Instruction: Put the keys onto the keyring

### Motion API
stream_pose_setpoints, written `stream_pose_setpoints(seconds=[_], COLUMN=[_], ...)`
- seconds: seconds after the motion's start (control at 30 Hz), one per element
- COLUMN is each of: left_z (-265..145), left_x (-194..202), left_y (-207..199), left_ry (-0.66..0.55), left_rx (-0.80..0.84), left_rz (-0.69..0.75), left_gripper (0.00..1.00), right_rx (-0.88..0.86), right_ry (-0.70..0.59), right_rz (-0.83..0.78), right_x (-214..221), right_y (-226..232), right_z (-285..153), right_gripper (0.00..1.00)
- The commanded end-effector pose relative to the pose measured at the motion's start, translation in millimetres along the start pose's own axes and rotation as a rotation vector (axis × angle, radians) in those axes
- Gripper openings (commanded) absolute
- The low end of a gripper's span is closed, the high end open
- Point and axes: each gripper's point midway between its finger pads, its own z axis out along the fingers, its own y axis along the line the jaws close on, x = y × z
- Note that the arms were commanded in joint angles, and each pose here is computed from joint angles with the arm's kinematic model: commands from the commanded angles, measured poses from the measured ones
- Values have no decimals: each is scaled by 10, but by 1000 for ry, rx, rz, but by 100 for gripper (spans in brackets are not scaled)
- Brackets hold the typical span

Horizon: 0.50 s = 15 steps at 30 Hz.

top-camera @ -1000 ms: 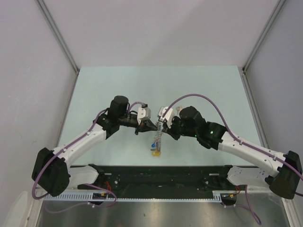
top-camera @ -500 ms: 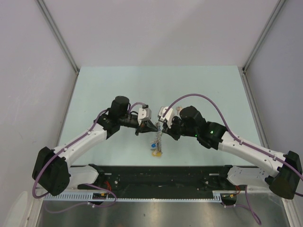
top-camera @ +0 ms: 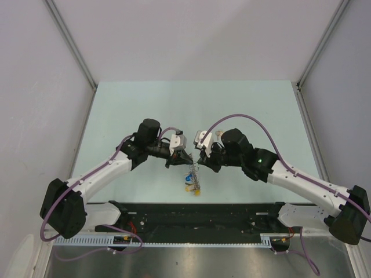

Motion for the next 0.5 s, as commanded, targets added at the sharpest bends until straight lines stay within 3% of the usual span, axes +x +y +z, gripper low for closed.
stream_pose_setpoints(seconds=[0.0,0.47], left_z=[-11,-44], left_x=[-328,-410], left_y=[-80,-109], left_ry=[-83,-103], left_rx=[49,41], left_rz=[124,159], left_gripper=[0,0], right_rx=[-21,-79], right_ry=[-73,-96], right_rz=[-14,22], right_x=[-240,-267], right_y=[-14,-7], right_z=[-3,13], right_gripper=[0,0])
